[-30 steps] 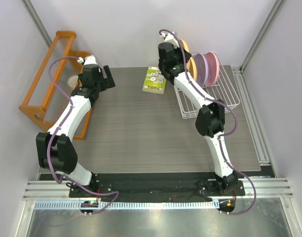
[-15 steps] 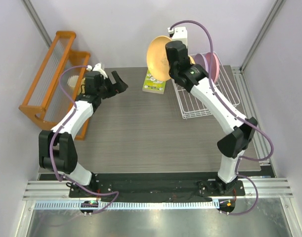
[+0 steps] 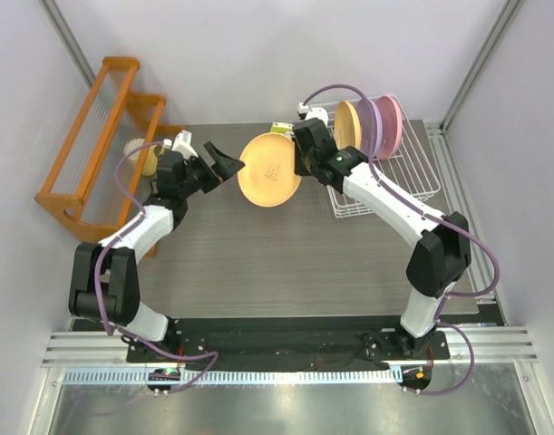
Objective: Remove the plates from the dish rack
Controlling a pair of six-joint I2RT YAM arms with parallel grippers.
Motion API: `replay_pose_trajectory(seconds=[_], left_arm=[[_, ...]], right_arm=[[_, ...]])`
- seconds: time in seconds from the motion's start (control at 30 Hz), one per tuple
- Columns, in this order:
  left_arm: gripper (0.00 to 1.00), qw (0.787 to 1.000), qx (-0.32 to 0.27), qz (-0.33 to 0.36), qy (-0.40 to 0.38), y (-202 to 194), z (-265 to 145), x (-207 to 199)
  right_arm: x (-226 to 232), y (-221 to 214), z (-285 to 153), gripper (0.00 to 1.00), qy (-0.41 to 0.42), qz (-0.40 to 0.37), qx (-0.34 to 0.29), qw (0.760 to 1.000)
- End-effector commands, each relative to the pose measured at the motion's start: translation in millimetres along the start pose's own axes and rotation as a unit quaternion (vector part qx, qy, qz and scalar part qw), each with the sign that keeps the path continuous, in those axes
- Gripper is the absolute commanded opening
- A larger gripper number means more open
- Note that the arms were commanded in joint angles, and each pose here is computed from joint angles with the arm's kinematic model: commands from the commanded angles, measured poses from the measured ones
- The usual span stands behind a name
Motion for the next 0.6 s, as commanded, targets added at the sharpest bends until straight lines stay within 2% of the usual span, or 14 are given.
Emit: replay_pose_trajectory(seconds=[0.0, 0.23, 0.33, 0.37, 0.43, 0.47, 0.53, 0.57], left_arm=[[0.99, 0.996, -0.053, -0.001, -0.066, 25, -10, -30], [0.96, 0.997, -0.055, -0.012, -0.05, 6, -15, -16], [0.9, 0.997, -0.062, -0.01, -0.049, 4, -17, -15], [0.78, 0.997, -0.065, -0.009, -0.049, 4, -18, -14], [0.64, 0.997, -0.065, -0.011, -0.05, 3, -18, -14], [0.51, 0.996, -0.067, -0.01, -0.051, 4, -18, -15], [0.35, 0.996, -0.068, -0.008, -0.049, 3, -21, -14], [0.17, 0.997, -0.065, -0.008, -0.044, 1, -21, -13]], right_arm=[[37, 42, -39, 0.02, 0.104, 0.08, -0.058, 0.99], [46, 29, -43, 0.02, 0.139, 0.114, -0.039, 0.983], [51, 26, -45, 0.02, 0.157, 0.128, -0.031, 0.979], [53, 24, -45, 0.02, 0.161, 0.137, -0.027, 0.977], [55, 21, -45, 0.02, 0.169, 0.143, -0.024, 0.975], [55, 21, -45, 0.02, 0.17, 0.145, -0.023, 0.974], [55, 18, -43, 0.02, 0.169, 0.147, -0.019, 0.974], [54, 17, -43, 0.02, 0.168, 0.147, -0.019, 0.974]])
Point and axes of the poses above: each gripper's point midway between its finger pads, its own z axis out along the fingers, its own x axis along the line the jaws close on, y = z × x, the point moved 1 cm from there along -z, back along the fingers, and after that the axes turned 12 degrees about z, right-handed, at the moved point
